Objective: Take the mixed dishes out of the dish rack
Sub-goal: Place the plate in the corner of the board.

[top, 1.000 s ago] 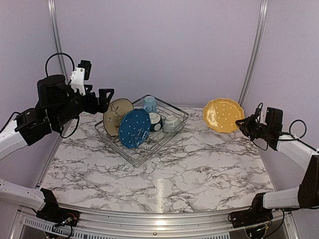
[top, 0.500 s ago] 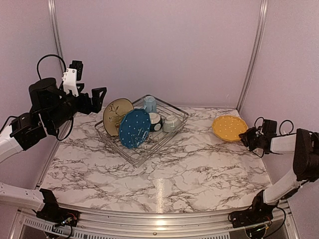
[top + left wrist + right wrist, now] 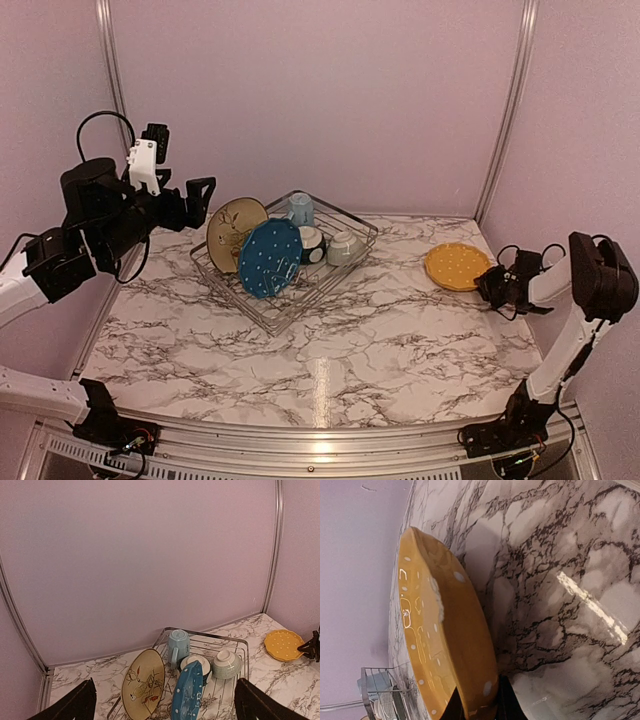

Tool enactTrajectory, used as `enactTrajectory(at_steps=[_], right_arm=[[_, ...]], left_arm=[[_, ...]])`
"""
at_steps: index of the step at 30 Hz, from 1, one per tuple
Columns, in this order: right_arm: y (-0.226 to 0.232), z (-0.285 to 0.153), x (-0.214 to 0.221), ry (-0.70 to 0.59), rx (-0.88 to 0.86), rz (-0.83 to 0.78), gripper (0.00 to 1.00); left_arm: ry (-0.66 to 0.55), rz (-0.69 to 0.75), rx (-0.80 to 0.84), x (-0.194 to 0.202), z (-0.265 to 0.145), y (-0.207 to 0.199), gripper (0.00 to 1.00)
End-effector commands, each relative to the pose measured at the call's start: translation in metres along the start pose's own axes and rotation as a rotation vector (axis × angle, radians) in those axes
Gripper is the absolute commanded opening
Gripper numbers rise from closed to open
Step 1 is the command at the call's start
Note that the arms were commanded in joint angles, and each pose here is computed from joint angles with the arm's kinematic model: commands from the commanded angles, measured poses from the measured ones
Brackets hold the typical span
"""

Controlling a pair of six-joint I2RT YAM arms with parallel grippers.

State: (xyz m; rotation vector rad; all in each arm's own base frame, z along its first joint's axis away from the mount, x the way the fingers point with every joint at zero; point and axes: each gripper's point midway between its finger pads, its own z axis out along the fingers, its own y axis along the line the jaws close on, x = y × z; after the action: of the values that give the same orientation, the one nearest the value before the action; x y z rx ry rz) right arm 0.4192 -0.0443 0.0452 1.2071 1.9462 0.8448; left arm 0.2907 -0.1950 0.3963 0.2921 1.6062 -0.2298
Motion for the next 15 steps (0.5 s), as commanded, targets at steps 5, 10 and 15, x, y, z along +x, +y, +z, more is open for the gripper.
enactTrajectory(at_steps=[5, 10, 15], right_arm=[[0.058, 0.009, -0.04, -0.109, -0.207, -0.076, 0.0], [0.053, 0.016, -0.042, -0.104, -0.16, -0.114, 0.1], [0.047, 0.014, -0.041, -0.098, -0.112, -0.161, 0.37]], left_arm=[[-0.001, -0.009, 0.021, 0.002, 0.006, -0.006, 0.99], [-0.002, -0.01, 0.028, 0.001, 0.006, -0.007, 0.99], [0.005, -0.009, 0.035, 0.003, 0.007, -0.009, 0.99]])
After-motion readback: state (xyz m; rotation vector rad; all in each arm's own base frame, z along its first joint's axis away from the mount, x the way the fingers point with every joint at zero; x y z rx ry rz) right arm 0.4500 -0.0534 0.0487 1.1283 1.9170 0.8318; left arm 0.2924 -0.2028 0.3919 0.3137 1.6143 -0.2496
